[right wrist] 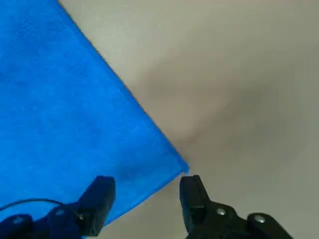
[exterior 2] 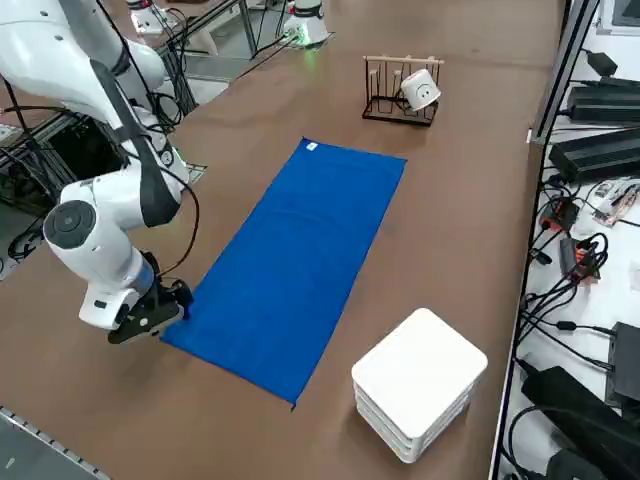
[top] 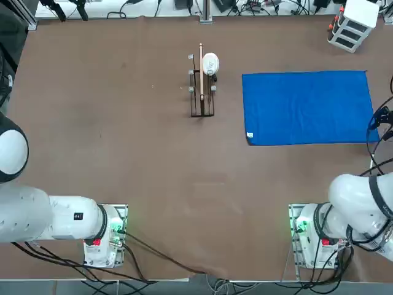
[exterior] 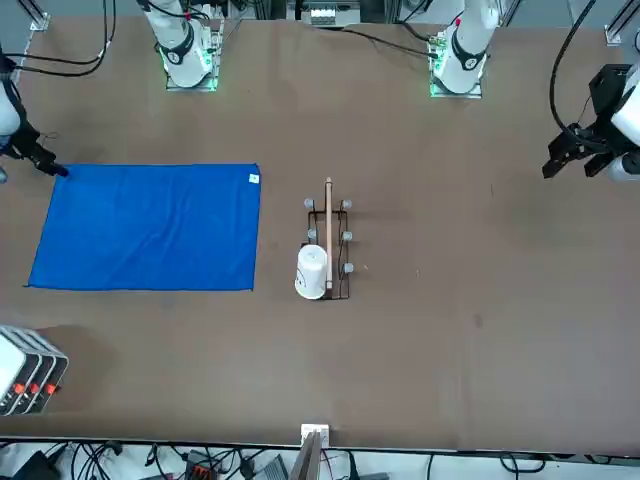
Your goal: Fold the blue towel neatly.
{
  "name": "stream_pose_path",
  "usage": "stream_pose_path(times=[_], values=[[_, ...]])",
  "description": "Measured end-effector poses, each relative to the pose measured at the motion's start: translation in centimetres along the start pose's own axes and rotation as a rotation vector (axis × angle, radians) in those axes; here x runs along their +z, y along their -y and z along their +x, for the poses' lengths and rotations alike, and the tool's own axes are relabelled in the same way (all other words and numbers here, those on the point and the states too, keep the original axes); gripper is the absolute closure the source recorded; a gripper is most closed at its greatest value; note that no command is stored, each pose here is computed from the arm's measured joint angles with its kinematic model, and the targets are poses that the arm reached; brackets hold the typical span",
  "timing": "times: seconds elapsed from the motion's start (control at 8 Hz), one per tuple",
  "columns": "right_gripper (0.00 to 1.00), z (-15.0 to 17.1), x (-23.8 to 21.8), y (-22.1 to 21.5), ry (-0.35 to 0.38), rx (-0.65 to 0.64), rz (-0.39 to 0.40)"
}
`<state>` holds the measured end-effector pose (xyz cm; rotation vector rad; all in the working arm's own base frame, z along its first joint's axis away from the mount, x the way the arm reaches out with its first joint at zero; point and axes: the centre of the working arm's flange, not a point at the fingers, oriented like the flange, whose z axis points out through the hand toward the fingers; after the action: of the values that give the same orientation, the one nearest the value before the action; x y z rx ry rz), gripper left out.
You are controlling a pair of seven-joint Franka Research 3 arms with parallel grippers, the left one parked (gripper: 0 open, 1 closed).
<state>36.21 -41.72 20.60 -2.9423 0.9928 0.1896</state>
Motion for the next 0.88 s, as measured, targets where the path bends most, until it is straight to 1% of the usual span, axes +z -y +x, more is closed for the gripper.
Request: stream_pose_path(times=[0.38,0.62,0.88], values=[[0.19,-0.2,1.0,-1.3,-0.002,0.001,0.0],[0.19,-0.5,1.9,-2.5,0.014,0.016,0.005],[0.2,-0.5,2.6,-2.8,0.02,0.019,0.006]])
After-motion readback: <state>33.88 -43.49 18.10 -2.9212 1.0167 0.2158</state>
